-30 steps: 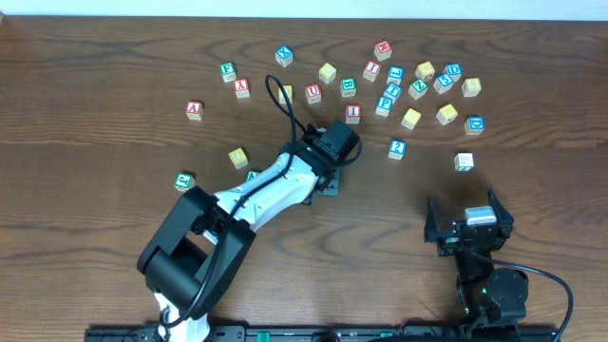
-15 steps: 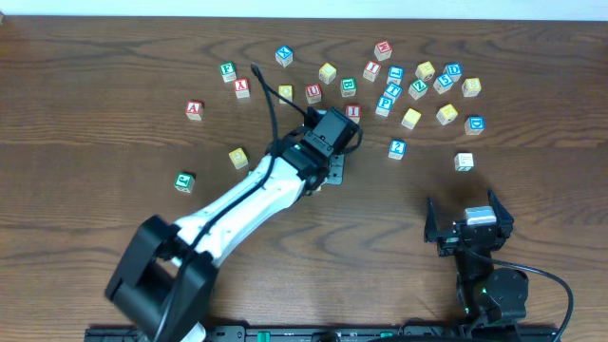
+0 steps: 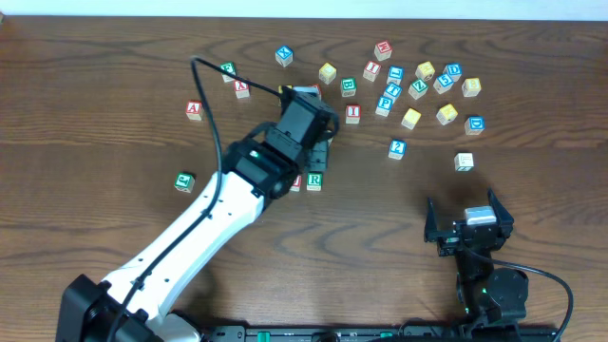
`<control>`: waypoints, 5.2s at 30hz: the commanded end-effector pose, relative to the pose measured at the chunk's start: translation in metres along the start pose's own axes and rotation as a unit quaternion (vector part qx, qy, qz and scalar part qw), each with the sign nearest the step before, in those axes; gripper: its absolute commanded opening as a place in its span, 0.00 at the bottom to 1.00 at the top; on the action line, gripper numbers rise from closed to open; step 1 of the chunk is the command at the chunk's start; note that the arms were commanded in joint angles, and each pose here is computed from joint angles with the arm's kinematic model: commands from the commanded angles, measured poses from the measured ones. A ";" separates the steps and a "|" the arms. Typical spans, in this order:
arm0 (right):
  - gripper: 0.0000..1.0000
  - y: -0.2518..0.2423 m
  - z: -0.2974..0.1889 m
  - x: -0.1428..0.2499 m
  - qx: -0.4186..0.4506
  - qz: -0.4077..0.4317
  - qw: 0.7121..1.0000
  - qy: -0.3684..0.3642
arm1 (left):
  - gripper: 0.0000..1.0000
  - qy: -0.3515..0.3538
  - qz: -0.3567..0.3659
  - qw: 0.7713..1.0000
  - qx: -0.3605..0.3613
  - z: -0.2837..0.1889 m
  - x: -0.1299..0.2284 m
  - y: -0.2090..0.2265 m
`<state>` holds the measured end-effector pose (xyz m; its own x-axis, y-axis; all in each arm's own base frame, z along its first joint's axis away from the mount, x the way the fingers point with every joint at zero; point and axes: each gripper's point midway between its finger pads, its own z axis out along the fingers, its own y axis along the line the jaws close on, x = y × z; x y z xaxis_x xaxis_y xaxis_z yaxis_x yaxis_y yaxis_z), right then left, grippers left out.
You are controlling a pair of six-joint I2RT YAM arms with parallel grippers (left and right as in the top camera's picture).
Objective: Spell out NEURIPS
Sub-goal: 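Open the left gripper, release R, and pull the arm back left, then raise the right arm and move its gripper over the red I block, then lower the right gripper toward the red I block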
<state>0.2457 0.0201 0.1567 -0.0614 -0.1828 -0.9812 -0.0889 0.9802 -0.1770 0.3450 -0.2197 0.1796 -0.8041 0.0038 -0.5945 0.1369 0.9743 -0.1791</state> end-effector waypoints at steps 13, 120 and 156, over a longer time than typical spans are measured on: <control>0.99 -0.002 0.000 0.001 0.004 -0.003 1.000 0.002 | 0.50 -0.003 -0.014 0.997 -0.078 -0.022 -0.025 0.085; 0.89 0.147 0.228 -0.049 -0.023 0.051 0.878 0.476 | 0.95 0.021 0.041 0.998 -0.040 -0.045 -0.032 0.189; 0.71 0.165 0.261 0.051 0.061 0.075 0.854 0.511 | 0.95 0.021 0.041 0.998 -0.041 -0.045 -0.032 0.189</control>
<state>0.4809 0.2037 0.0771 -0.8987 0.0017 -0.4386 0.0501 0.9938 -0.0989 0.3675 -0.0267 0.1912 -0.8289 0.0919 -0.5518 0.1562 0.9852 -0.0707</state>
